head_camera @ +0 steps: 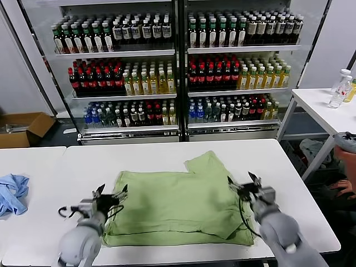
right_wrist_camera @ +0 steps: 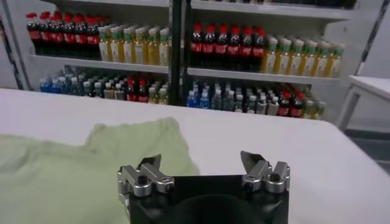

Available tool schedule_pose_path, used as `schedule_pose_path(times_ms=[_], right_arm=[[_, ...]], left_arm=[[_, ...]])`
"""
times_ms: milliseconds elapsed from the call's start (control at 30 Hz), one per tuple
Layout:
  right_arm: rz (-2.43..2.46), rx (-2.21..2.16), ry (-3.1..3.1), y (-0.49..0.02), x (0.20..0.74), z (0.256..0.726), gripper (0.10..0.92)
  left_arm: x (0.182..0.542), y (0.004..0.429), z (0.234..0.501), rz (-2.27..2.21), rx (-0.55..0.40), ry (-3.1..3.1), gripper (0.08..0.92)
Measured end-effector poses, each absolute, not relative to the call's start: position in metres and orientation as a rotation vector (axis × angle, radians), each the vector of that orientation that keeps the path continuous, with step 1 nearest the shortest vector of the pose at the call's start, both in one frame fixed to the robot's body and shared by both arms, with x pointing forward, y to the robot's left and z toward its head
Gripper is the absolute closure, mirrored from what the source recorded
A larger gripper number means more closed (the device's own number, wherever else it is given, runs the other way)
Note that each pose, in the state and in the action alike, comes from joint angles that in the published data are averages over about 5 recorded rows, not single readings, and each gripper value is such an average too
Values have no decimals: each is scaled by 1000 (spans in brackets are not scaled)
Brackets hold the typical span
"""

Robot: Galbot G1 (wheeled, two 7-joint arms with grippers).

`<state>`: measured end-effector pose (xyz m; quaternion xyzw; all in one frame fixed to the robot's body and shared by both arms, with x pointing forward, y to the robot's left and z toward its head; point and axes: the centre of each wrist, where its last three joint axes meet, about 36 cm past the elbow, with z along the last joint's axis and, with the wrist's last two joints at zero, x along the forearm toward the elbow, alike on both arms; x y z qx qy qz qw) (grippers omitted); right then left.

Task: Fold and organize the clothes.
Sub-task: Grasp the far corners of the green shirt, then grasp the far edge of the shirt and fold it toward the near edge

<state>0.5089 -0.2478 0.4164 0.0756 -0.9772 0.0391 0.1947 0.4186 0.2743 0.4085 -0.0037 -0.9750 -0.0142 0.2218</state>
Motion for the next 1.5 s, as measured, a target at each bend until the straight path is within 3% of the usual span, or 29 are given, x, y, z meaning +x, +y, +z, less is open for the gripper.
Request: schedule_pose_path(times_ms=[400,567,1200,1400,1500], right_arm=[[77,242,-2634,-203,614,401,204],[77,236,-2583,-195,631,391,303],[85,269,-2559,-191,610,365,849],[41,292,-2632,-195,589,374,909],[26,305,-2675,-200,578,385,909]], left_arm=[[491,267,388,-47,-15,-2627,177],[503,268,383,-44,-6,-2605,198],[492,262,377,18,-60,-2619,735],[480,265,387,86,-81,-2673,890],[473,267,394,124,-97,-2700,914]])
